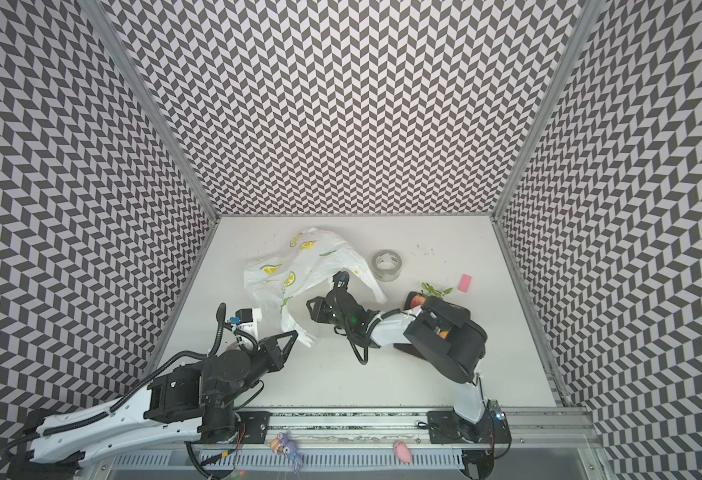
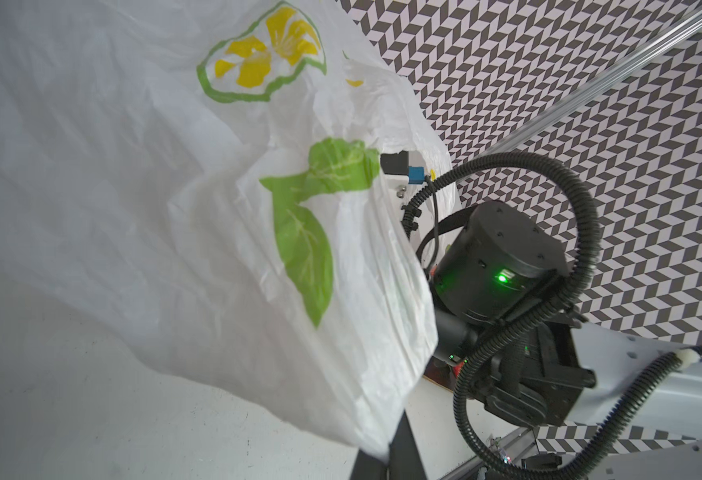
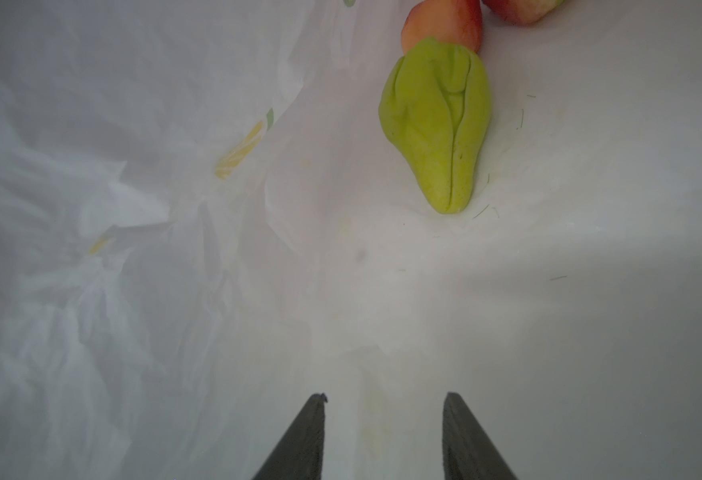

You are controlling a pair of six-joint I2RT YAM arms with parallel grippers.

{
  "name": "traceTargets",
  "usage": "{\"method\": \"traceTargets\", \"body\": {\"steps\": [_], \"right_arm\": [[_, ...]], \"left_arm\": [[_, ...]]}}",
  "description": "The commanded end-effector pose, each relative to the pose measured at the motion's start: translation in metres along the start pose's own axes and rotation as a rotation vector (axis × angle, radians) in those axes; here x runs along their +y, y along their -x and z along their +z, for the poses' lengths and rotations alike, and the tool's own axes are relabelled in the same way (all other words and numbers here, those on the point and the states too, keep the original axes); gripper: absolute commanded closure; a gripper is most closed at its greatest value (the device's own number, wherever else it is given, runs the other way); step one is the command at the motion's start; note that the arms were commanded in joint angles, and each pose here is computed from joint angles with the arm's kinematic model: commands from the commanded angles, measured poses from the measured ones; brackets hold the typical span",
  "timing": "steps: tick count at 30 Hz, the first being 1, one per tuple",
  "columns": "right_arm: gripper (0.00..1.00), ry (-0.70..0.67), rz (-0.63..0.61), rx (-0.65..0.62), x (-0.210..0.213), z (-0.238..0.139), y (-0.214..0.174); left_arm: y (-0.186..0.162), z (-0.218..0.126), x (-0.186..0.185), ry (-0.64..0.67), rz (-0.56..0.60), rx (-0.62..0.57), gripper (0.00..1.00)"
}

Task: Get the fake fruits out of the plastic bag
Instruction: 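Reach the right gripper back into the bag toward the green pear, then close the right gripper around the green pear inside the bag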

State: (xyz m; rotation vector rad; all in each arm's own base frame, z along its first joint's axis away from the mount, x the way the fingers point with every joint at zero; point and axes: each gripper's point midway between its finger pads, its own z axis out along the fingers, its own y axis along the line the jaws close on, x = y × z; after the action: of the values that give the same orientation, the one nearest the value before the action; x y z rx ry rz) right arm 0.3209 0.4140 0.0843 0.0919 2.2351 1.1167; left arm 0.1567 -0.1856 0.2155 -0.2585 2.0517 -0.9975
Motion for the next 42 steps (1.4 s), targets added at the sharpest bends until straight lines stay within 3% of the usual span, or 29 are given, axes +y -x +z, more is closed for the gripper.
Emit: {"method": "traceTargets", "body": {"steps": [1,8,16,34,42], "right_arm": [[0.47,0.060,0.042,-0.093,0.013,0.010,0.028],[0.24,0.016,0.016,-0.137,0.001,0.030,0.046],[0.08,-0.061,-0.088,-0.166,-0.005,0.059,0.059],[0.05,-0.252,-0.112,-0.176,-0.039,0.125,0.072],[0.13,-0.318,-0.117,-0.139,-0.057,0.151,0.067]], "left_arm": [[0.002,0.001,-0.005,0.021,0.054,0.008,1.00],[0.003,0.003,-0.018,0.021,0.103,0.033,1.00],[-0.002,0.003,-0.012,0.040,0.090,0.055,1.00],[0.002,0.002,-0.022,0.032,0.114,0.057,1.00],[0.004,0.002,-0.027,0.022,0.116,0.053,1.00]]}}
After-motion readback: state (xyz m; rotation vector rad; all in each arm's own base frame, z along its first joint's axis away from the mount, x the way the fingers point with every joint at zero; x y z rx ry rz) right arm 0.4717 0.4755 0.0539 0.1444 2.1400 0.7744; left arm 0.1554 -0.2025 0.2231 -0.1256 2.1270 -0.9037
